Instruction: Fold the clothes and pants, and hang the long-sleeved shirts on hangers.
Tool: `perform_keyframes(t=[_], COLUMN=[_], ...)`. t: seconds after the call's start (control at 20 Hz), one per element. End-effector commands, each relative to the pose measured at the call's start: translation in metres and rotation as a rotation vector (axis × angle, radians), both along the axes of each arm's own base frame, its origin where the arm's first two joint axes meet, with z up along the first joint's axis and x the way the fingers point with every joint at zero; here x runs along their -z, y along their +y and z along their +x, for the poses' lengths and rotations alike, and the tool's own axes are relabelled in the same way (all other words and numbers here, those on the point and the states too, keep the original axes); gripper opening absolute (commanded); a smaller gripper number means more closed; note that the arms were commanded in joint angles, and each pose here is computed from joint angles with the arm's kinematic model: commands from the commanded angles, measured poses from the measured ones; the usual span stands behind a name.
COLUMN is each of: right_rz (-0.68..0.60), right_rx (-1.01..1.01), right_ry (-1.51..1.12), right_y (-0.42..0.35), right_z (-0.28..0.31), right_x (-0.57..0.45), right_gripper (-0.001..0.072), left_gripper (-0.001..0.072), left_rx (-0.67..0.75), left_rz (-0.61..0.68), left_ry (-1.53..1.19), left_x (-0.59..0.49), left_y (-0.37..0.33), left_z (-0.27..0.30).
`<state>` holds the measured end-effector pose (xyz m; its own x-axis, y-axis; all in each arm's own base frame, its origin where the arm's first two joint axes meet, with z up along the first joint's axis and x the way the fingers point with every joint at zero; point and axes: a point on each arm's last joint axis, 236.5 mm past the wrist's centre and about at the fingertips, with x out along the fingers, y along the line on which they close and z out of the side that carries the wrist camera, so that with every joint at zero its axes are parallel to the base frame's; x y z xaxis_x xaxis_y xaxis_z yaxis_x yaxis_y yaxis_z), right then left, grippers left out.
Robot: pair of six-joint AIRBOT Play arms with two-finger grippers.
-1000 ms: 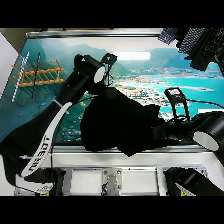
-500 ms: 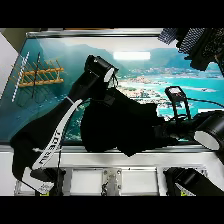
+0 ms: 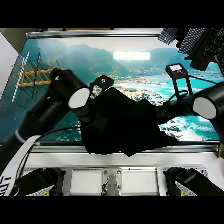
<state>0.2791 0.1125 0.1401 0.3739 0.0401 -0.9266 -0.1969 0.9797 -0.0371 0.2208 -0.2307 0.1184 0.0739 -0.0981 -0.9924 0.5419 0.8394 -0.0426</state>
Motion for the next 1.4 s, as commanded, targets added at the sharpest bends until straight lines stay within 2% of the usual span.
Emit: perform_keyframes(t=[0.0, 0.25, 0.35, 0.6, 0.75, 0.85, 0.9, 0.95, 1.0, 1.15, 1.35], right_rz=[-0.007, -0.016, -0.006, 0.112, 0.111, 0.112, 0.111, 0.111, 0.112, 0.111, 0.111], right_rx=[-0.042, -0.074, -0.028, -0.026, -0.027, -0.027, -0.027, -0.027, -0.028, -0.028, -0.027], right_ry=[-0.041, -0.077, -0.043, 0.025, 0.046, 0.045, 0.046, 0.046, 0.046, 0.046, 0.046], right_y=[0.007, 0.005, -0.007, 0.009, 0.009, 0.009, 0.009, 0.009, 0.009, 0.009, 0.009], right_z=[0.025, 0.043, 0.051, 0.046, 0.041, 0.042, 0.042, 0.042, 0.042, 0.042, 0.042], right_x=[-0.021, -0.029, -0.019, -0.011, -0.01, -0.01, -0.009, -0.009, -0.009, -0.009, -0.009], right_gripper=[0.0007, 0.0005, 0.0005, 0.0007, 0.0008, 0.0008, 0.0008, 0.0008, 0.0008, 0.0009, 0.0009], left_gripper=[0.0009, 0.0009, 0.0009, 0.0009, 0.0009, 0.001, 0.014, 0.047, 0.0652, 0.0656, 0.0657], left_rx=[-0.039, -0.112, -0.092, -0.091, -0.103, -0.122, -0.11, -0.095, -0.086, -0.103, -0.266], left_rz=[-0.195, -0.27, -0.248, -0.221, -0.194, -0.228, -0.266, -0.315, -0.362, -0.491, -0.583], left_ry=[-0.009, -0.036, -0.029, 0.028, 0.057, 0.076, 0.096, 0.115, 0.129, 0.097, -0.124], left_x=[-0.026, -0.039, -0.031, -0.01, 0.009, 0.011, 0.007, 0.001, -0.006, -0.034, -0.073], left_y=[-0.011, -0.001, 0.001, -0.002, 0.009, 0.009, 0.005, -0.001, -0.007, -0.012, 0.031], left_z=[-0.013, 0.005, 0.013, 0.019, 0.011, 0.007, 0.004, -0.001, -0.004, -0.002, 0.04])
